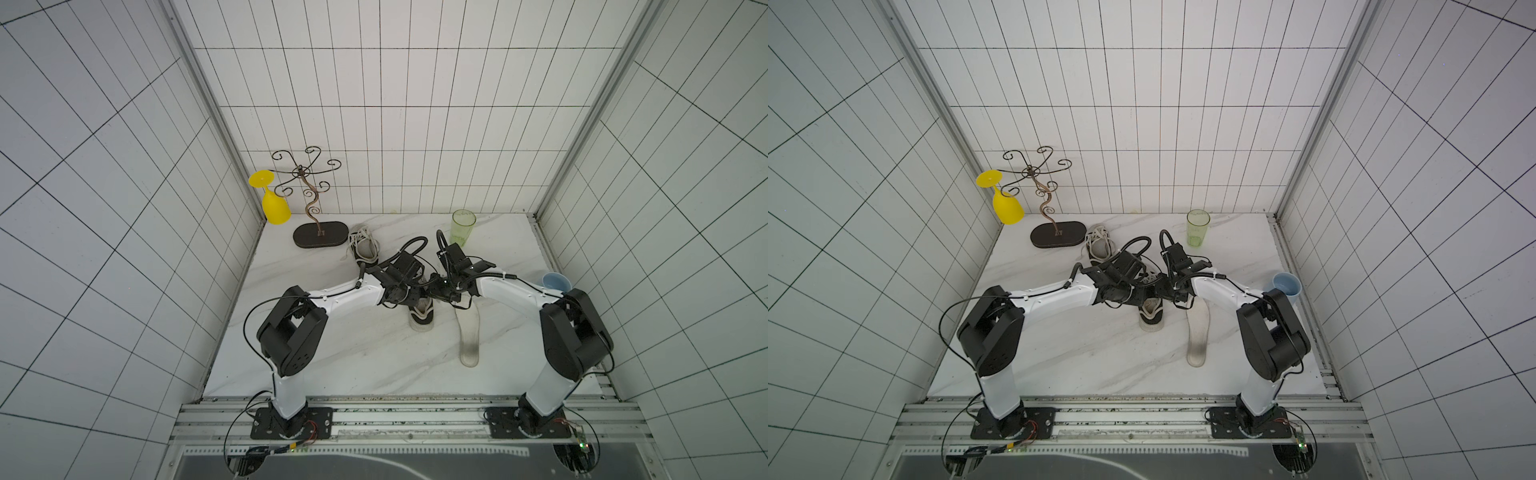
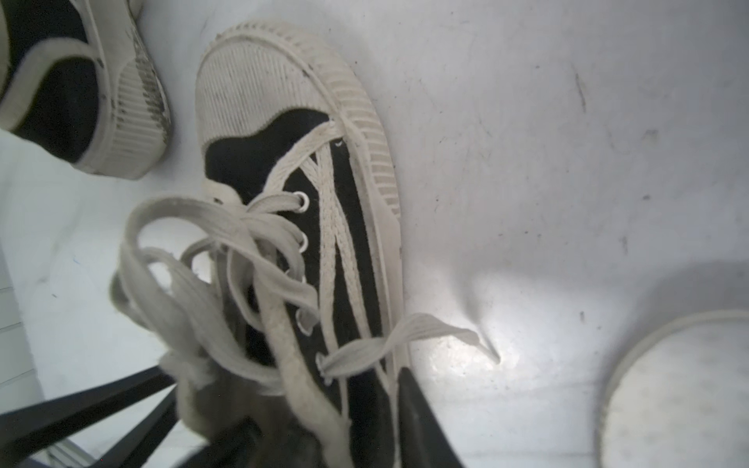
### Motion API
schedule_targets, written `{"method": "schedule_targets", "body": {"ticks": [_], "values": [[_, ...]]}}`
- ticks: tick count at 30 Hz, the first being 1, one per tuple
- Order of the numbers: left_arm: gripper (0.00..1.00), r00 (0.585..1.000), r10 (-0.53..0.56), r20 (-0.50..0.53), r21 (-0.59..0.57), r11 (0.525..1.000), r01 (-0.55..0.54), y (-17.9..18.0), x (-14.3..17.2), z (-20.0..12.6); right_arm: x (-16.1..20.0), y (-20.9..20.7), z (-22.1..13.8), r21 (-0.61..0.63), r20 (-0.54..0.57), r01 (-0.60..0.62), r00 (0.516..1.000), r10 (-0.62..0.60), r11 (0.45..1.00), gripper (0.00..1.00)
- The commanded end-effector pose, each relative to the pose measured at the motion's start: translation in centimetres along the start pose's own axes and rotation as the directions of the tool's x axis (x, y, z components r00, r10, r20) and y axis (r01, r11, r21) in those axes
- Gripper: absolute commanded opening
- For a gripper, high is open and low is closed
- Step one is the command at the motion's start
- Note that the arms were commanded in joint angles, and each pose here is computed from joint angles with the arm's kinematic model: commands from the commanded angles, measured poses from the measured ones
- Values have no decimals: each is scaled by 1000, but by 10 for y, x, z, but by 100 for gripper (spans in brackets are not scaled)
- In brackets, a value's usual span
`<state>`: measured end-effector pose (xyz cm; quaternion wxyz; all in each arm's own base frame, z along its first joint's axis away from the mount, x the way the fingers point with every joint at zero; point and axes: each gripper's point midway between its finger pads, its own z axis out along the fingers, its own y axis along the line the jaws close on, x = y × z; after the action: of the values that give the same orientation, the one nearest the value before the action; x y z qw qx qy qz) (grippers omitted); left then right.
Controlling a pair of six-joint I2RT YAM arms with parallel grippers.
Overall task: Insert the insole into the shoe
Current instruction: Adjust the shoe at the center of the board.
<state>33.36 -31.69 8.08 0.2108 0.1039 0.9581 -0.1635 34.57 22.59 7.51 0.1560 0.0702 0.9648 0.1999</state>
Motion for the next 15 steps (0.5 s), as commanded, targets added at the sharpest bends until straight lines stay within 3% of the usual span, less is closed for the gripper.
{"method": "schedule_targets", "body": {"ticks": [1, 2, 4, 9, 13, 15], "values": [[14, 998, -27, 64, -65, 997, 31, 20, -14, 0, 11, -33, 6, 77, -13, -34, 999, 35, 996, 17], [7, 997, -45, 69, -50, 998, 48, 25, -13, -3, 12, -37, 6, 84, -17, -31, 999, 33, 996, 12], [1, 992, -93, 79, 13, 996, 92, 31, -9, -13, 12, -48, 6, 103, -17, -31, 999, 33, 994, 6], [0, 966, -256, 25, 188, 951, 247, 41, 19, -29, 8, -69, 7, 105, 3, -36, 999, 36, 994, 0], [1, 966, -250, -65, 177, 950, 257, 42, 56, -16, -9, -59, 5, 10, 68, -5, 998, 5, 1000, 0], [5, 965, -224, -137, 213, 944, 250, 26, 77, -9, -18, -48, 6, -35, 84, 37, 996, -34, 999, 0]]}}
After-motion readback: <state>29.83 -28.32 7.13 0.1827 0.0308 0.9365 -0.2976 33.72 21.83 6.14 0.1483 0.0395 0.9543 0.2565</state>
